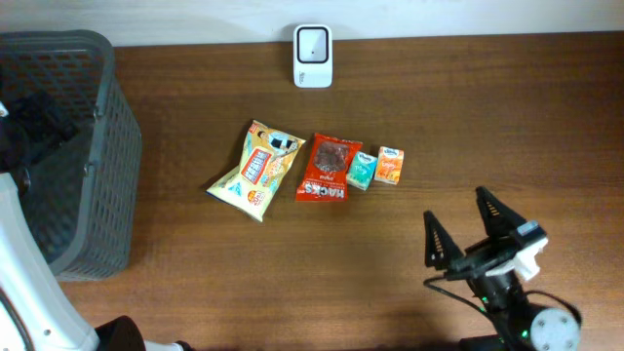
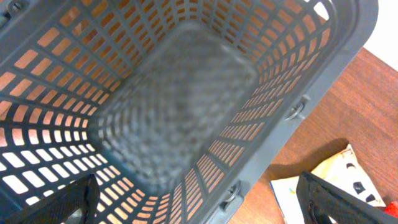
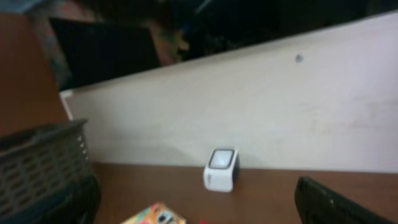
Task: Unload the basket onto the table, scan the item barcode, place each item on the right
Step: 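Move the right gripper toward the red bag and grasp it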
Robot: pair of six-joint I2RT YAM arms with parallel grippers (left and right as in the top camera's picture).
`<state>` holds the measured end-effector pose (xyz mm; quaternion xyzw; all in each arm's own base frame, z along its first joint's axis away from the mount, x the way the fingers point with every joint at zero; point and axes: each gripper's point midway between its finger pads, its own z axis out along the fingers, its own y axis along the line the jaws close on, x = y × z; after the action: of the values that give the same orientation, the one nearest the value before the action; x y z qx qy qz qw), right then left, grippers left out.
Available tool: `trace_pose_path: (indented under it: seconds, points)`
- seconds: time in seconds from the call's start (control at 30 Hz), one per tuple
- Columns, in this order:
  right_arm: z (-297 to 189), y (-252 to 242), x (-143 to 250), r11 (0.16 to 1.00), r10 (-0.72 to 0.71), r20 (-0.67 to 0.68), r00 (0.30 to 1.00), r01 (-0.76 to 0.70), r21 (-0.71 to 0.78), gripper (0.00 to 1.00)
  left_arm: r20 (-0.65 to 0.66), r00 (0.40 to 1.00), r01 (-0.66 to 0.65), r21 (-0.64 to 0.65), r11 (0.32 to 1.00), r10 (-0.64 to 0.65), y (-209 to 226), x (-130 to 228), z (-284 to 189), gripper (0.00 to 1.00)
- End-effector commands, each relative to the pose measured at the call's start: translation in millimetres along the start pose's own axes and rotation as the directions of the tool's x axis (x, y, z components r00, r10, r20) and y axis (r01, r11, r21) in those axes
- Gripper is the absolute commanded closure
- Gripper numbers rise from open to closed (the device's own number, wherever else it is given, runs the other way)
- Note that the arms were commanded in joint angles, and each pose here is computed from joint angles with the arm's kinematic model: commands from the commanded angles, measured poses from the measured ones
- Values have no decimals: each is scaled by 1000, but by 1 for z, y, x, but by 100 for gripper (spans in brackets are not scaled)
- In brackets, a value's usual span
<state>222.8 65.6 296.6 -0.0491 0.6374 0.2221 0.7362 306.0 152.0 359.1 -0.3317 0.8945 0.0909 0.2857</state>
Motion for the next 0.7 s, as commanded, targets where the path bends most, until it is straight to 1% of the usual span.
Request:
trace_pose_path:
  seconds: [0.0,0.03,0.07,0.1,0.17,0.23,0.27,0.37,0.43,0.47,0.5,0.53,0.57,0.6,0.67]
  points:
    - [22,-23,-8,989,8,-181,983,20,149,2,11,1000,10,6,1000,-11,0,-2,-3,1]
    - [36,-34,7,981,57,-306,950,3,194,2,11,1000,10,6,1000,-11,0,-2,-3,1]
    - [44,-39,16,978,84,-367,926,-5,211,2,11,1000,10,6,1000,-11,0,-2,-3,1]
    - [56,-44,30,975,121,-447,886,-22,219,2,11,1000,10,6,1000,-11,0,-2,-3,1]
    - [76,-40,48,981,162,-531,832,-77,178,2,11,1000,10,6,1000,-10,0,-2,-3,1]
    - [95,-24,78,978,202,-630,750,-194,82,2,11,1000,10,5,1000,-11,0,-2,-3,1]
    - [103,-22,89,972,211,-649,731,-230,57,1,11,1000,10,6,1000,-11,0,-2,-3,1]
    - [130,-31,116,965,213,-660,720,-262,25,2,11,1000,10,5,1000,-11,0,-2,-3,1]
    - [139,-39,135,957,246,-673,698,-284,55,2,11,1000,10,5,1000,-11,0,-2,-3,1]
    - [140,-47,150,956,262,-690,675,-279,90,2,11,1000,10,6,1000,-11,0,-2,-3,1]
    - [139,-59,165,949,304,-700,646,-271,162,2,11,1000,10,5,1000,-11,0,-2,-3,1]
    - [136,-76,181,920,392,-688,611,-268,286,2,11,1000,10,5,1000,-11,0,-2,-3,1]
    - [132,-92,196,863,500,-648,574,-272,426,2,11,1000,10,6,1000,-11,0,-2,-3,1]
    - [129,-105,212,815,568,-618,543,-268,514,2,11,1000,10,5,1000,-10,0,-2,-3,1]
    - [126,-109,227,806,581,-628,518,-256,534,2,11,1000,10,6,1000,-11,0,-2,-3,1]
